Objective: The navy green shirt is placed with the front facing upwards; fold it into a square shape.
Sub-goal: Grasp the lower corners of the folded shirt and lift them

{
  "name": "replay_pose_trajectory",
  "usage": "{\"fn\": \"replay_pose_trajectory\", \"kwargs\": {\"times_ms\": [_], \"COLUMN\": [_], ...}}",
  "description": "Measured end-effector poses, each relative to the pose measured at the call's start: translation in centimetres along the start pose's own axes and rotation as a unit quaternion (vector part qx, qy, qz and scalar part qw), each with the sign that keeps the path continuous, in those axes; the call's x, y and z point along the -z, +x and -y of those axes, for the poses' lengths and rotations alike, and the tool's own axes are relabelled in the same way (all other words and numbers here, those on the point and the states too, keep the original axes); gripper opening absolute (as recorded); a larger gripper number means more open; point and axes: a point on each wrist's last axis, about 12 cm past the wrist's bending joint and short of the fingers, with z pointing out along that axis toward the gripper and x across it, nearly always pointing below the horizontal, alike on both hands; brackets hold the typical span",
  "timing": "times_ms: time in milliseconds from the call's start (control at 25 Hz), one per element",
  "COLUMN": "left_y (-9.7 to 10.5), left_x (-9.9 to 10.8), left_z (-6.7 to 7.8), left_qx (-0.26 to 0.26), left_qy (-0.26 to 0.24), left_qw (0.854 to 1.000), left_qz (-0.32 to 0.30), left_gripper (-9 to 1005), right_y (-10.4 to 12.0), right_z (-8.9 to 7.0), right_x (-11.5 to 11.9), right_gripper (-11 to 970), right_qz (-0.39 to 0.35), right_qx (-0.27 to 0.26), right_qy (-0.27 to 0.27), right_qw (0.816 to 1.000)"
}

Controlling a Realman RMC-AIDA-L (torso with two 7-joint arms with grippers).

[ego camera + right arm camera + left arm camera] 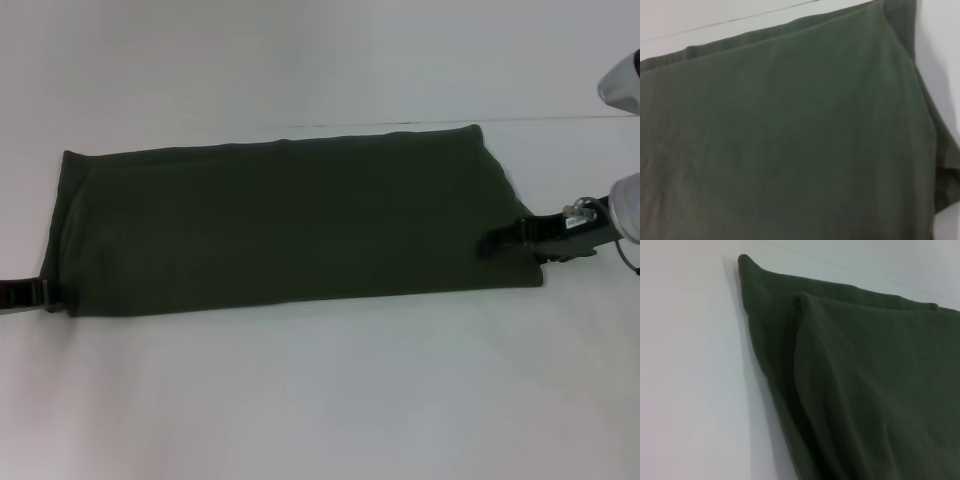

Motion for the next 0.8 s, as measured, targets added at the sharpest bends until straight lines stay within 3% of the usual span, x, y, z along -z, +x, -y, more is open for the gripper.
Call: {"fn": "replay_pose_trajectory", "kwargs": {"times_ms": [320,800], "left_y": [0.00,-0.11], "left_x": [0.00,0.01], "left_z": [0.00,0.05], "left_qx": [0.001,0.001], "left_qy": [0.000,0.000], "left_qw": [1.000,1.000], "left_qz": [0.000,0.001], "left_gripper": [26,26], "right_y": [-0.12,0.33], "right_z": [0.86,0.50], "right_x": [0.67,0.08], "right_gripper": [912,880], "right_qz": [0.002,-0.003], "right_qx": [-0.006,-0.004], "right_qy": [0.007,0.004], "right_qw": [1.000,1.000]}}
